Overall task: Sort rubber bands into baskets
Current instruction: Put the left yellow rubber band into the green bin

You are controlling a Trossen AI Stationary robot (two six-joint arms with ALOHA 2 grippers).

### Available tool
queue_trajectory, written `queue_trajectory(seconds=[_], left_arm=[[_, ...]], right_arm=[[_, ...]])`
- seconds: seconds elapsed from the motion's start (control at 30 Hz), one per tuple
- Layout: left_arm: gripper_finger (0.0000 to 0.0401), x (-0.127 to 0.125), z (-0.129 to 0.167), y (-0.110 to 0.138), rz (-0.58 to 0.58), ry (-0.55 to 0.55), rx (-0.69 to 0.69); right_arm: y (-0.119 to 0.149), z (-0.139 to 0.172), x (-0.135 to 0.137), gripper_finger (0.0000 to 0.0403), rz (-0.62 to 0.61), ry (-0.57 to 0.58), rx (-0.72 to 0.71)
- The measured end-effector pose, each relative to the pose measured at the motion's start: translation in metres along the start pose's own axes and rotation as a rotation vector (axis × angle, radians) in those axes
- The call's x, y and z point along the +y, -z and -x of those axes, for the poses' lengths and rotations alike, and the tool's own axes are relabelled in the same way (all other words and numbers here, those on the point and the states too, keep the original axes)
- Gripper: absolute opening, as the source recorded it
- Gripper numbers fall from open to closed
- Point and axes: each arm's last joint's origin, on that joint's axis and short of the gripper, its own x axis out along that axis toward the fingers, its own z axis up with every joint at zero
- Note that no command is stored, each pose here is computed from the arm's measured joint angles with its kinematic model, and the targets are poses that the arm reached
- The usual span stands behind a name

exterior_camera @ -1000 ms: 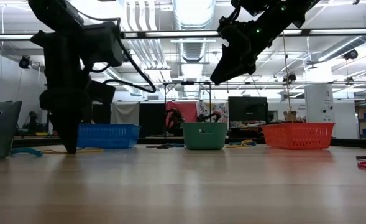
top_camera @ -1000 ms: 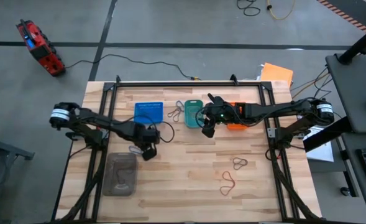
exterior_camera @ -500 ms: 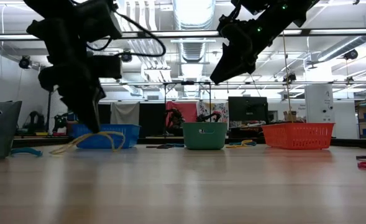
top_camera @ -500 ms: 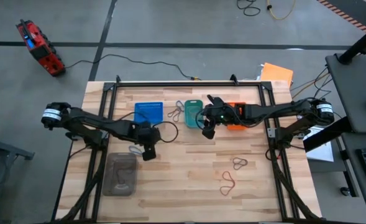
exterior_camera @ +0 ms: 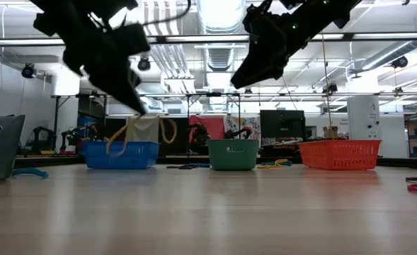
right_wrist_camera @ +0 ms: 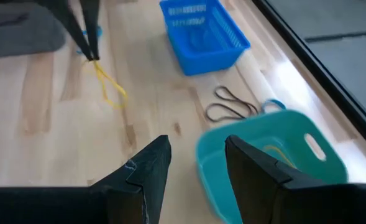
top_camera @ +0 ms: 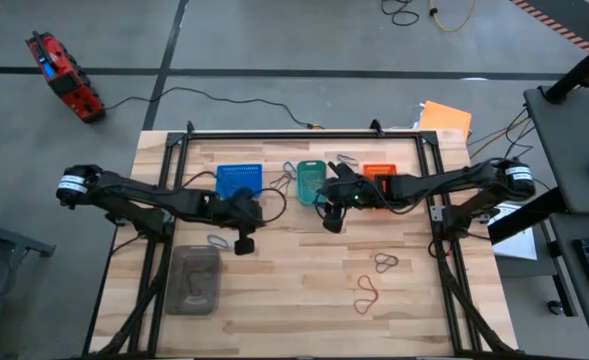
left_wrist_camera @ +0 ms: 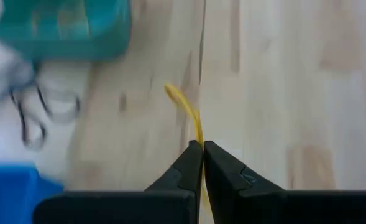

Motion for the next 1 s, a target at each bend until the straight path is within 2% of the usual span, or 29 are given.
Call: queue_trajectory(seconds=[0.23,0.33,0.5,1.0], left_arm=[[0.0000,0.001,0.017,-0.020,-0.059,0.010,-0.216],[0.0000,0.001,0.022,-0.025,-0.064,0.011,-0.276],[0.0000,0.001,0.023,-0.028,-0.066,0.010,-0.307],[0.0000,0.009,0.021,-0.030,-0.042,-0.096,-0.317]], right_arm=[[0.000,-0.016,0.008,0.0151,0.052,-0.015,-0.054],[-0.003,-0.022,0.012,0.0151,0.069,-0.066,-0.107],[-0.012,-0.030,0.017,0.0155,0.065,-0.187,-0.200],[-0.026,-0.058,0.026,0.0255,0.060,-0.232,-0.188]])
